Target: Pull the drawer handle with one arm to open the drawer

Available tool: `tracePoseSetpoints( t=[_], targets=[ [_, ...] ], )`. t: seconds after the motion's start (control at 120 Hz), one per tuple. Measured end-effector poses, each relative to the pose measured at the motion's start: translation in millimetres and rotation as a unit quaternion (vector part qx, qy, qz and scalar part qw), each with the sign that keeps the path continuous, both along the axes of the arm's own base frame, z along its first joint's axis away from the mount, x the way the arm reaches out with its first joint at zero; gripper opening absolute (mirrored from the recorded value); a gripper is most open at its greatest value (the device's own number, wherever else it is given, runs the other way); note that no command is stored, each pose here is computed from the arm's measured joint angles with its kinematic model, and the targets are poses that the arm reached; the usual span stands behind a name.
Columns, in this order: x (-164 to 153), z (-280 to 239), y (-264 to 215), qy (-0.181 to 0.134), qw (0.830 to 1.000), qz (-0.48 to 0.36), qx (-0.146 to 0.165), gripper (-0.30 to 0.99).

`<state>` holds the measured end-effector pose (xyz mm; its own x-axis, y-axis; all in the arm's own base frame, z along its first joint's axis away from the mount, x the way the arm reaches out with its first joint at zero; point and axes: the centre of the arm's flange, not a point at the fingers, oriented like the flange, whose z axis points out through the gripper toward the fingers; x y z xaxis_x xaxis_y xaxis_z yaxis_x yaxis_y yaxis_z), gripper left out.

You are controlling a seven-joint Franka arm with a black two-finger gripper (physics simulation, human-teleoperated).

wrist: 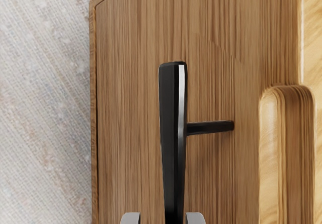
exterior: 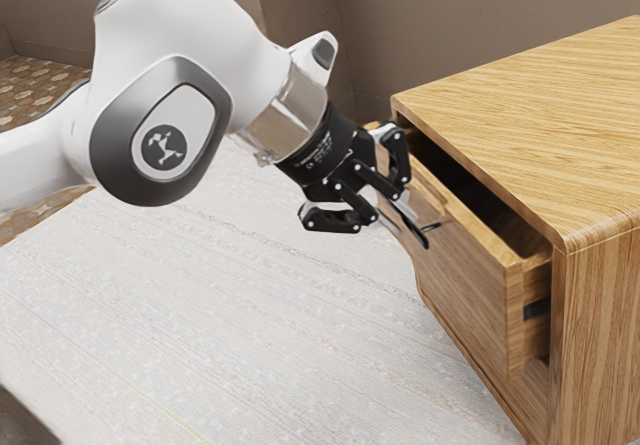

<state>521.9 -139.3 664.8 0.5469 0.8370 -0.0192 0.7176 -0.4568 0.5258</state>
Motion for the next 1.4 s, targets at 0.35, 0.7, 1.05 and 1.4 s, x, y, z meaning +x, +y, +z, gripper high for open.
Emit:
tracePoseSetpoints(
  t=[0.35, 0.7, 1.05, 1.4],
  targets=[
    [-14.5, 0.4, 9.7, 0.001, 1.0, 0.003, -0.001, 0.02],
    [-26.4, -0.1, 23.3, 0.003, 1.0, 0.01, -0.003, 0.02],
    [-46.2, 1.9, 31.4, 0.001, 1.0, 0.01, -0.007, 0.02],
    [-62.3, 1.7, 36.6, 0.002, 1.0, 0.009, -0.009, 0.02]
  ],
)
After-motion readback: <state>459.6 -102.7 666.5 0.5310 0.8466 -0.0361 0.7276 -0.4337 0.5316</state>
